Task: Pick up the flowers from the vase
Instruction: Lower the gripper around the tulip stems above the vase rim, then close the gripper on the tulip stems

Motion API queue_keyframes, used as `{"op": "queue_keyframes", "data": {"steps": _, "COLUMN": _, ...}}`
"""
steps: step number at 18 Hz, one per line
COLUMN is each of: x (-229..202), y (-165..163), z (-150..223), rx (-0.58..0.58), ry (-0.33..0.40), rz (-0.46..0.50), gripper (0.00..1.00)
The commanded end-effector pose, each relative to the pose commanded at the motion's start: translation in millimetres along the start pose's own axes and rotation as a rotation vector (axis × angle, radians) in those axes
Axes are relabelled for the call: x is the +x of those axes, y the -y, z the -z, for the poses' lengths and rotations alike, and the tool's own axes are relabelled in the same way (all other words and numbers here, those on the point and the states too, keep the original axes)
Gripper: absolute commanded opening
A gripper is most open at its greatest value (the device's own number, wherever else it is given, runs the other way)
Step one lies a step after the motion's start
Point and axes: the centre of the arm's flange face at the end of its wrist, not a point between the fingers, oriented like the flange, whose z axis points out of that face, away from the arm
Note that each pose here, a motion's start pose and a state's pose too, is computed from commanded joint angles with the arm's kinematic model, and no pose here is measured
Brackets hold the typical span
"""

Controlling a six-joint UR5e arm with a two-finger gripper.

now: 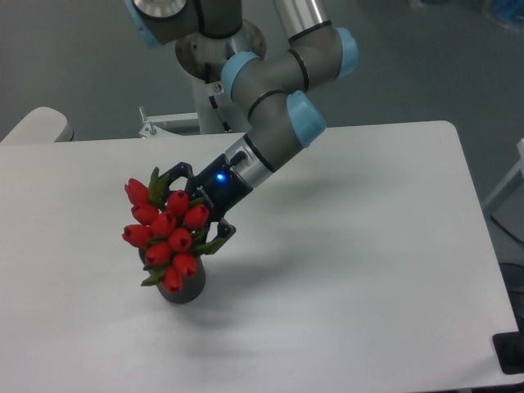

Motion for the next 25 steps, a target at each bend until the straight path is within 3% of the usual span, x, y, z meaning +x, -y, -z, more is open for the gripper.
{"op": "queue_keyframes", "data": {"steps": 9, "x": -3.1, "y": 0.2, "z": 2.3, "rx": 0.006, "ry": 0.019, "rz": -0.029, "gripper": 0.55}}
{"op": "queue_keyframes", "data": {"steps": 25, "x": -3.8, "y": 0.1, "z": 4.2, "rx": 0.004, "ry": 0.024, "rz": -0.037, "gripper": 0.32}}
